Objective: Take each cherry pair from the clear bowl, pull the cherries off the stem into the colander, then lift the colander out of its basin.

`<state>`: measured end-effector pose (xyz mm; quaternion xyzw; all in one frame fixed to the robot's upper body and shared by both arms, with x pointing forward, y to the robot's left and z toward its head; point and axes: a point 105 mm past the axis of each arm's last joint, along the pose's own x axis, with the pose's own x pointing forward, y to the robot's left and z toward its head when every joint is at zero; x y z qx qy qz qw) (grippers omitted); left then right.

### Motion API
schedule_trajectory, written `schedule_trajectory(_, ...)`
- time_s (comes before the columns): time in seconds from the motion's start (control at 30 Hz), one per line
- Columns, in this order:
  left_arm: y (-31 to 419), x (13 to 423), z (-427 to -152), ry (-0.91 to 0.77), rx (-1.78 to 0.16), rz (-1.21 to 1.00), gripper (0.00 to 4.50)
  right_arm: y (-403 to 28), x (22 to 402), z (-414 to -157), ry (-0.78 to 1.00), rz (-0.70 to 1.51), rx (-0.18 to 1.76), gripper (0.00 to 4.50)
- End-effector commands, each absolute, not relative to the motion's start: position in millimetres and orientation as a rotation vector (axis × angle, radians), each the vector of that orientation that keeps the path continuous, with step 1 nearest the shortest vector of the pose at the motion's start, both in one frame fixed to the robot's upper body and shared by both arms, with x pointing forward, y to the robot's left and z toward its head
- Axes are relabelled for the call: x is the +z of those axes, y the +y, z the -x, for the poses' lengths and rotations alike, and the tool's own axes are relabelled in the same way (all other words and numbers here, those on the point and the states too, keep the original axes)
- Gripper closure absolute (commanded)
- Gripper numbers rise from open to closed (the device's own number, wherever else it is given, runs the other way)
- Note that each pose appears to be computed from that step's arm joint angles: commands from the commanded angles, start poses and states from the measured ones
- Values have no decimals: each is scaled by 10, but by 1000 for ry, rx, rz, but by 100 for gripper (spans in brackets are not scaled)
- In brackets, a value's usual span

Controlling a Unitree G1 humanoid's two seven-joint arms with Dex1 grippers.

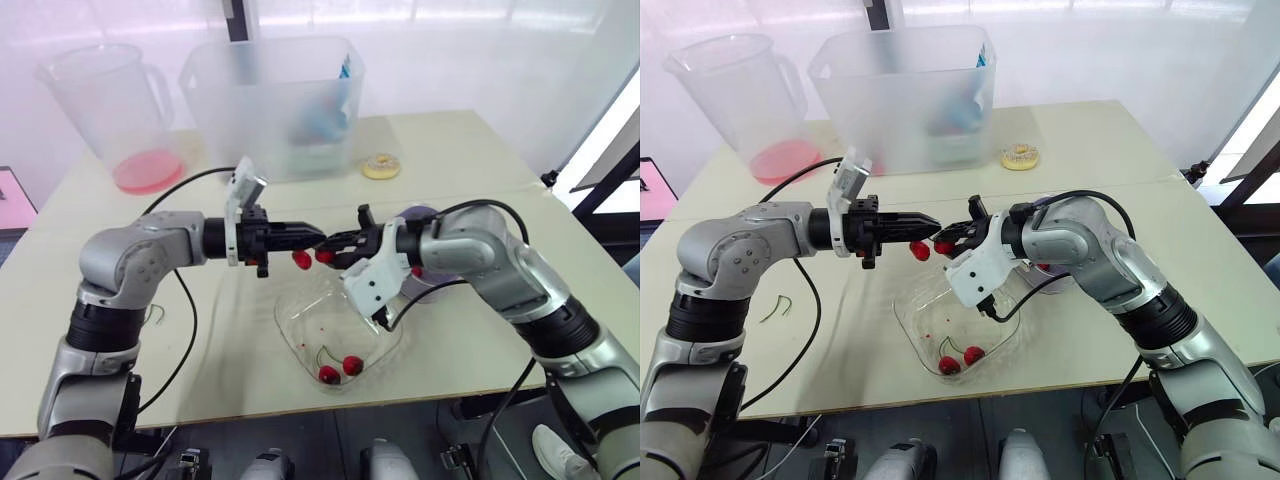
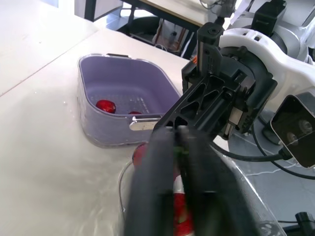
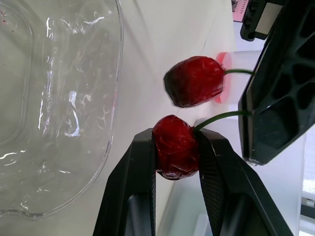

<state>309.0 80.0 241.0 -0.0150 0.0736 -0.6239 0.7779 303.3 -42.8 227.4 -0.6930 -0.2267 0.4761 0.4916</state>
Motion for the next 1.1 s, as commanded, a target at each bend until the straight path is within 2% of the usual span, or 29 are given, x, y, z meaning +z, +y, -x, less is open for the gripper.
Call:
schedule_trajectory(0.03,777,2529,-3046,116,-1375,16,446,-403,2408,-2977,-606,1684,1127,339)
schedule_trajectory(0.13,787,2532,-3062,115,-1365,17,446,-404,2397,-2965,-591,1673,1150,339)
schedule_trajectory(0.23,796,2536,-3076,113,-1359,16,450,-422,2407,-2944,-555,1629,1181,243)
schedule_trajectory(0.4,872,2571,-3130,84,-1312,20,450,-558,2461,-2905,-487,1581,1192,2)
schedule_trajectory(0.47,912,2578,-3142,76,-1299,22,450,-659,2476,-2865,-407,1450,1221,2)
schedule_trajectory(0.53,947,2571,-3139,78,-1299,23,450,-764,2490,-2827,-307,1228,1246,2)
schedule_trajectory(0.63,960,2571,-3094,85,-1329,10,450,-906,2633,-2909,-216,804,1174,2)
schedule_trajectory(0.73,936,2604,-3042,78,-1374,14,450,-981,2684,-2988,-148,508,1101,2)
schedule_trajectory(0.8,905,2607,-3000,80,-1406,19,450,-953,2547,-2875,65,305,1260,2)
schedule_trajectory(1.0,813,2565,-2902,81,-1455,57,450,-726,2489,-2724,140,192,1372,2)
schedule_trajectory(1.1,804,2558,-2880,85,-1463,64,450,-608,2486,-2811,125,179,1356,2)
